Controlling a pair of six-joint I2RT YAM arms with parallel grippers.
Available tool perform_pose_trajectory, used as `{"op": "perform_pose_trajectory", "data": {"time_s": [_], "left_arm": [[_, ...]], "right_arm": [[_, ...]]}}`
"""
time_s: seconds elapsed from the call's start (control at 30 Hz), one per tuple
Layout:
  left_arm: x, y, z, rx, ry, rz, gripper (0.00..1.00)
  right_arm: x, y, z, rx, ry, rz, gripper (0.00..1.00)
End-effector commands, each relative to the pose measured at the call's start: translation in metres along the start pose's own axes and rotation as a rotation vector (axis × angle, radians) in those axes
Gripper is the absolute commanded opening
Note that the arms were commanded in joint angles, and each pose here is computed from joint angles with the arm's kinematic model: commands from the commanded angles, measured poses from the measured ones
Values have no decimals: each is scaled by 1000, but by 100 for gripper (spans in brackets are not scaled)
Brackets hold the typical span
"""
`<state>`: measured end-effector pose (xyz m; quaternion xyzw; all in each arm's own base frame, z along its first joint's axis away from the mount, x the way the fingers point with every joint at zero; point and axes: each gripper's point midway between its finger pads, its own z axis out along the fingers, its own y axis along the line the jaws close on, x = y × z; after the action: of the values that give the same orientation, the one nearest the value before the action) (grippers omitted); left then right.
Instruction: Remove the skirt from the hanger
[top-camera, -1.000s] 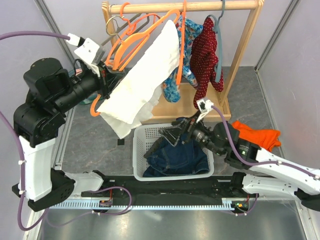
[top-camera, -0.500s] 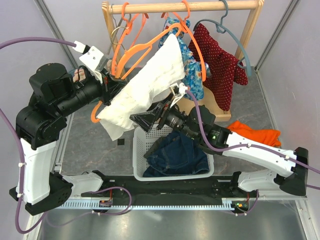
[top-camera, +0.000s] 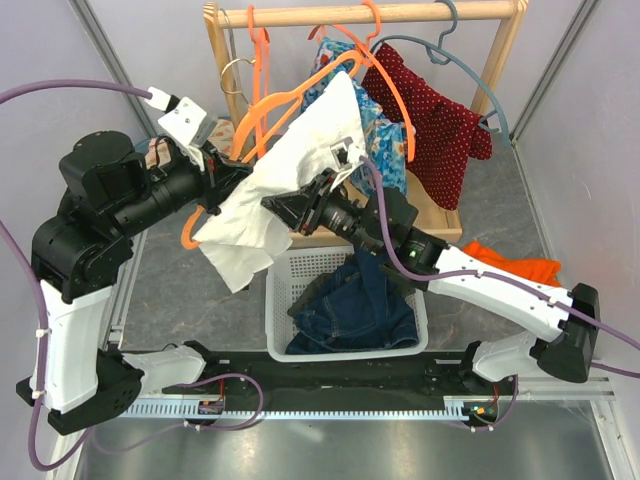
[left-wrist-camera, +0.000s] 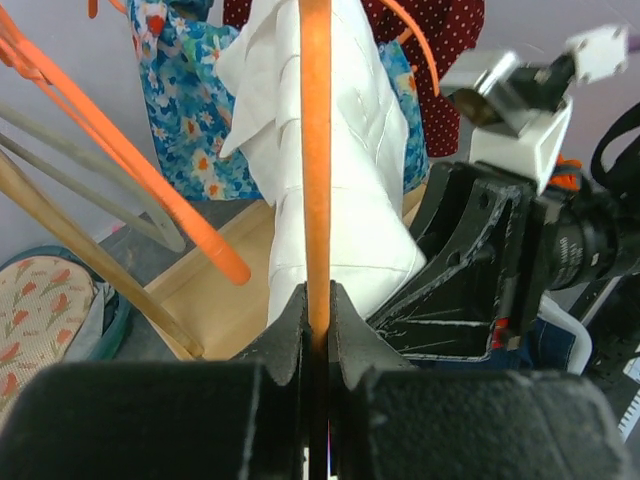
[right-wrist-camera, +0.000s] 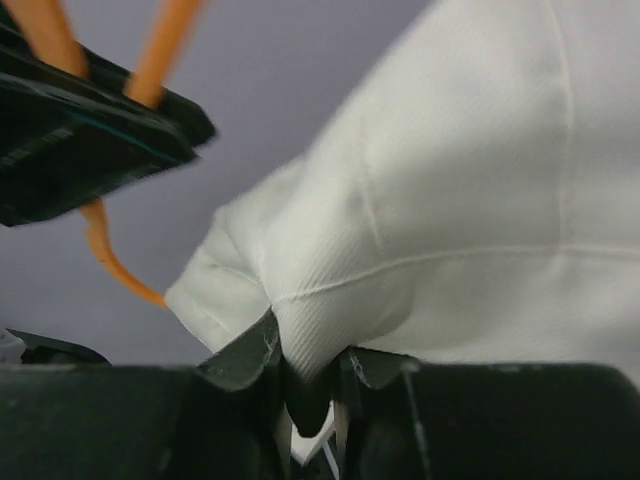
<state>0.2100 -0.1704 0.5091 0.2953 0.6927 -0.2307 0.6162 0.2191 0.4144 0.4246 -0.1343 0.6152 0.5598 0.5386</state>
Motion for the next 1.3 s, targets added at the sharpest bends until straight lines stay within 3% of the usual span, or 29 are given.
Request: {"op": "perform_pose_trajectory", "data": {"time_s": [0.0,0.2,0.43,0.67,0.73,0.8,0.9,0.93,1.0,1.27], "left_arm": [[-2,9,13,-41,-36,0,2],[19,31,37,-138,28,10,2],[12,44,46,-205,20,3,2],[10,45,43,-208,15,6,2],[9,44,42,-206,11,5,2],[6,43,39,-200,2,6,2],[2,41,37,-192,-11,6,2],[1,41,36,-192,-14,4,2],[1,40,36,-192,-13,1,2],[-4,34,28,-164,-33,8,2]], "right_arm": [[-51,54,-9,-153,-42,-22,21],[-71,81,-42,-208,-1,-33,18],[-139,122,-98,-271,-122,-86,20],[-137,111,-108,-224,-120,-92,9],[-133,106,-111,-196,-98,-96,20],[-108,90,-104,-150,-20,-83,48],[-58,62,-94,-104,77,-15,67],[-30,48,-91,-85,126,7,70],[-20,44,-85,-103,113,44,76],[35,9,-66,-37,200,89,82]]}}
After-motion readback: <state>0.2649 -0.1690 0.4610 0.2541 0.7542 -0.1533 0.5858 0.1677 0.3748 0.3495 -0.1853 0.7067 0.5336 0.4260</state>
